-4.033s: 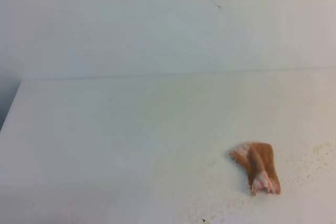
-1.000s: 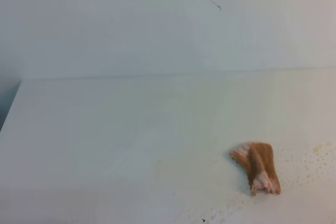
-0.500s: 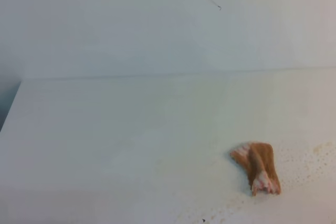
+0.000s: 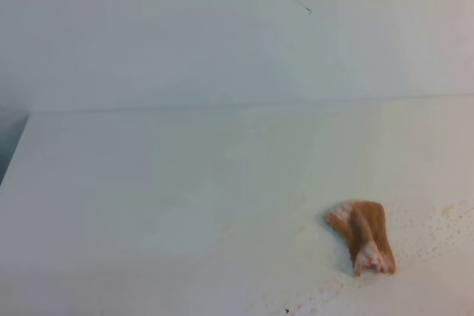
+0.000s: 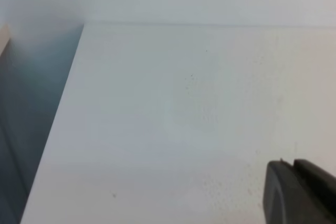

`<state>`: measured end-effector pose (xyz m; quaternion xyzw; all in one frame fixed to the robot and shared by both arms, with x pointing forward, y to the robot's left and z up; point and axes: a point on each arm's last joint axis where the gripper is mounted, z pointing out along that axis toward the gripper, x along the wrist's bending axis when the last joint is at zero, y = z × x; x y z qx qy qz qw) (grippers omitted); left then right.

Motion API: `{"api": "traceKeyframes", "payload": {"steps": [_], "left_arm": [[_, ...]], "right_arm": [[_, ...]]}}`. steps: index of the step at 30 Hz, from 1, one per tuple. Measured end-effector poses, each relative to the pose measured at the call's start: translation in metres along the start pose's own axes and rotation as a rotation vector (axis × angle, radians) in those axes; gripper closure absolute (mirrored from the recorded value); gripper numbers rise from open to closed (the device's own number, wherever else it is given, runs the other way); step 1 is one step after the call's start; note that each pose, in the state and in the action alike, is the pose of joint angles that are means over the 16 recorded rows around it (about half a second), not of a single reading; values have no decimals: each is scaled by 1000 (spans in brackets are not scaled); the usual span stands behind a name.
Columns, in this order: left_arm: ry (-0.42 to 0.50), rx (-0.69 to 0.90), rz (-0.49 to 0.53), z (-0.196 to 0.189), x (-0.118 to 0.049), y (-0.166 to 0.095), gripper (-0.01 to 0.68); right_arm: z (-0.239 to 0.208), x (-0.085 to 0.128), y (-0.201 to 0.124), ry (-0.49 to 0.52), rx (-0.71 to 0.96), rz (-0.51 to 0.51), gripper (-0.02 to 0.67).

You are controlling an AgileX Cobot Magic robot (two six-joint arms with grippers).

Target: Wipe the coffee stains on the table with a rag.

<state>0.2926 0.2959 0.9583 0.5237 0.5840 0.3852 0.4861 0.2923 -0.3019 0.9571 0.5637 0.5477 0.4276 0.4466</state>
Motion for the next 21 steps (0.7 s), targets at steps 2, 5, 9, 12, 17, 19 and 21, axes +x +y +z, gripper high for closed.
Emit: {"api": "traceKeyframes", "payload": {"steps": [2,5,9,12,17,19,21], "left_arm": [[0,0,0,0,0,0,674],[0,0,0,0,0,0,674],[0,0,0,0,0,0,674],[0,0,0,0,0,0,674],[0,0,0,0,0,1,674],[0,0,0,0,0,1,674],[0,0,0,0,0,1,674]], "right_arm": [[0,0,0,0,0,0,649],[0,0,0,0,0,0,649],[0,0,0,0,0,0,649],[0,0,0,0,0,0,649],[0,0,0,0,0,0,649],[0,0,0,0,0,0,649],[0,0,0,0,0,0,649]]}}
